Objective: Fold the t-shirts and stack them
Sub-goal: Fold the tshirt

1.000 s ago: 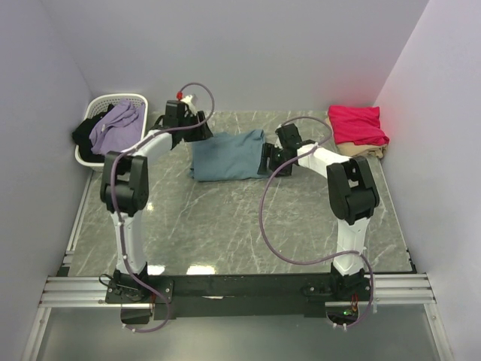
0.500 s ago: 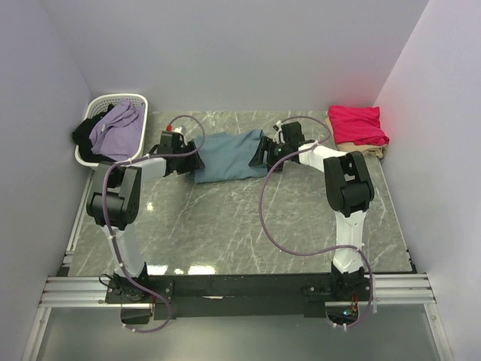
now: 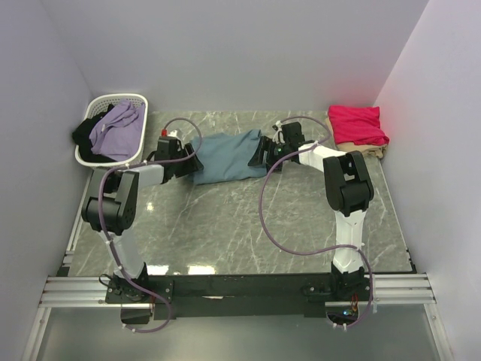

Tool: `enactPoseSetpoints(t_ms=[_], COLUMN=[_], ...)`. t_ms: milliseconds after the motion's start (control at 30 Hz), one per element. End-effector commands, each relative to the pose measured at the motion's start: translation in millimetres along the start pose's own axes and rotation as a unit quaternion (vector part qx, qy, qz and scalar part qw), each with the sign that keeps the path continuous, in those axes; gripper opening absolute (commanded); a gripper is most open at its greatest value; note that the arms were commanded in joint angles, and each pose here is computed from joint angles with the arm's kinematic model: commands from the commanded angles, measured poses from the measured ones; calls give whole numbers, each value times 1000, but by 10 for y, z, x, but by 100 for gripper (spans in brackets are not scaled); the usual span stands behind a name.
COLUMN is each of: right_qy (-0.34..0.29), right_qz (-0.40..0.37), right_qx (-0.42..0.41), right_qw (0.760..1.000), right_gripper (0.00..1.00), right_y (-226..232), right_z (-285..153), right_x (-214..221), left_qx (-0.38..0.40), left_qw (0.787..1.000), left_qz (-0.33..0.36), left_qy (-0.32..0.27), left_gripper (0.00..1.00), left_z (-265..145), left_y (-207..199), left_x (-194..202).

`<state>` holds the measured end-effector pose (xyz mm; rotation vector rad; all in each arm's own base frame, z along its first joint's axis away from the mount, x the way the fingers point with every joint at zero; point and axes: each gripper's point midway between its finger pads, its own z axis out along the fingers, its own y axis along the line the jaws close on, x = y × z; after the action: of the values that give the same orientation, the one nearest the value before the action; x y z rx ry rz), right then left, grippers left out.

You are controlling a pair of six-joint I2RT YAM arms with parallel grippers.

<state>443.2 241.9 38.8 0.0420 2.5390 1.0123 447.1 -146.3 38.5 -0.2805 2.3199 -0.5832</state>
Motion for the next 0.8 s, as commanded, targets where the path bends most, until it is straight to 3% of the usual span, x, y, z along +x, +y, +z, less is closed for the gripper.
enactPoseSetpoints(t_ms=[0, 300, 600, 767], right_qy=[42, 46, 50, 53], right_qz=[19, 18, 17, 17], right_qx=[34, 30, 29, 30], right_qw=[998, 998, 998, 998], right_gripper=[76, 77, 76, 77], right_y=[-280, -278, -272, -287], right_z=[120, 136, 144, 156], right_x=[289, 306, 302, 315], left_qx=[-67, -96, -100, -58], left_qw=[997, 995, 995, 998], left_qz=[-15, 1, -9, -19], left_qy=[25, -34, -9, 7], left_gripper=[63, 81, 82, 82], left_z=[-177, -514, -445, -375], left_y=[289, 213, 266, 142], left_x=[287, -66, 78, 181])
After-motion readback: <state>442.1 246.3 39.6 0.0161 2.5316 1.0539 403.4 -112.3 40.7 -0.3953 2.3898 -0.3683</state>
